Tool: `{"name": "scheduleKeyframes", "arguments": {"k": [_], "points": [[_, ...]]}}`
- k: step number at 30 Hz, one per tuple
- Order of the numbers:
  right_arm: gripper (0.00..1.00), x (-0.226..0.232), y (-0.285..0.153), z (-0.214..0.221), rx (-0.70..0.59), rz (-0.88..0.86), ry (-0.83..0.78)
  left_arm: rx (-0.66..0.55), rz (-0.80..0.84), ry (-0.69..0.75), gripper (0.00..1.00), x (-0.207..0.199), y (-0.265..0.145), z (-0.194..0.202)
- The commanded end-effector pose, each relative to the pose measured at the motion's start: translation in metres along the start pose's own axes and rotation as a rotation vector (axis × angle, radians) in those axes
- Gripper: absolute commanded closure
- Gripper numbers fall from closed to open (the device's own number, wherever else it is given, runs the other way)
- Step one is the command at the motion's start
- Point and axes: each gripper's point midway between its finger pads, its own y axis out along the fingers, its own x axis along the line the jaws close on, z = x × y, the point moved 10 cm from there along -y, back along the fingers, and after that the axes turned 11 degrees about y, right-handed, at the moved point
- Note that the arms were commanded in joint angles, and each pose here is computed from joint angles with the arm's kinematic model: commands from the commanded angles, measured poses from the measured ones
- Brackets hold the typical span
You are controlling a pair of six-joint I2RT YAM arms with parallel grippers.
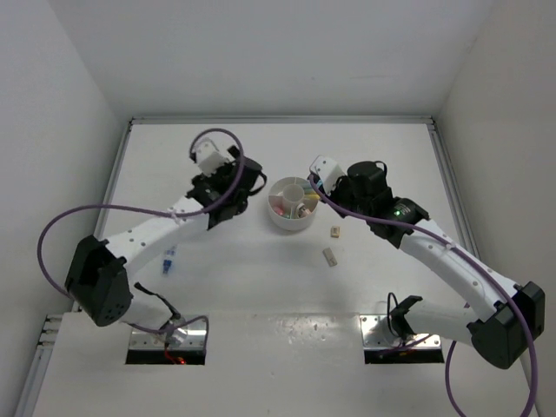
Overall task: Sort the stationery into containers
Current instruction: Place the stationery in the storage box, then pick up the stationery from the center of the board.
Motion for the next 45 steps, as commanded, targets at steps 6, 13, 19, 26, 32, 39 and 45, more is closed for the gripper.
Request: {"name": "scheduleKeyframes", "arguments": {"k": [6, 13, 19, 26, 32, 39, 45], "points": [[1.00, 0.000, -0.003, -0.004, -0.036, -0.014, -0.006, 0.316, -0.674, -0.140, 0.01, 0.146, 0.035, 0.009], [1.00, 0.000, -0.008, -0.007, -0.059, -0.018, -0.007, 0.455, -0.671, -0.573, 0.13, 0.205, 0.045, 0.033], [1.00, 0.000, -0.010, -0.008, -0.070, -0.024, -0.007, 0.522, -0.675, -0.768, 0.80, 0.215, 0.038, 0.041], [1.00, 0.002, -0.012, -0.006, -0.073, -0.035, -0.008, 0.549, -0.638, -0.745, 0.46, 0.216, 0.052, 0.032], [1.00, 0.001, -0.014, -0.007, -0.081, -0.033, -0.008, 0.478, -0.693, -0.690, 0.34, 0.221, 0.053, 0.023], [1.00, 0.002, -0.012, -0.005, -0.064, -0.037, -0.007, 0.398, -0.782, -0.717, 0.28, 0.227, 0.057, 0.010], [1.00, 0.003, -0.011, -0.002, -0.055, -0.039, -0.007, 0.503, -0.820, -0.729, 0.27, 0.228, 0.068, 0.026]]}}
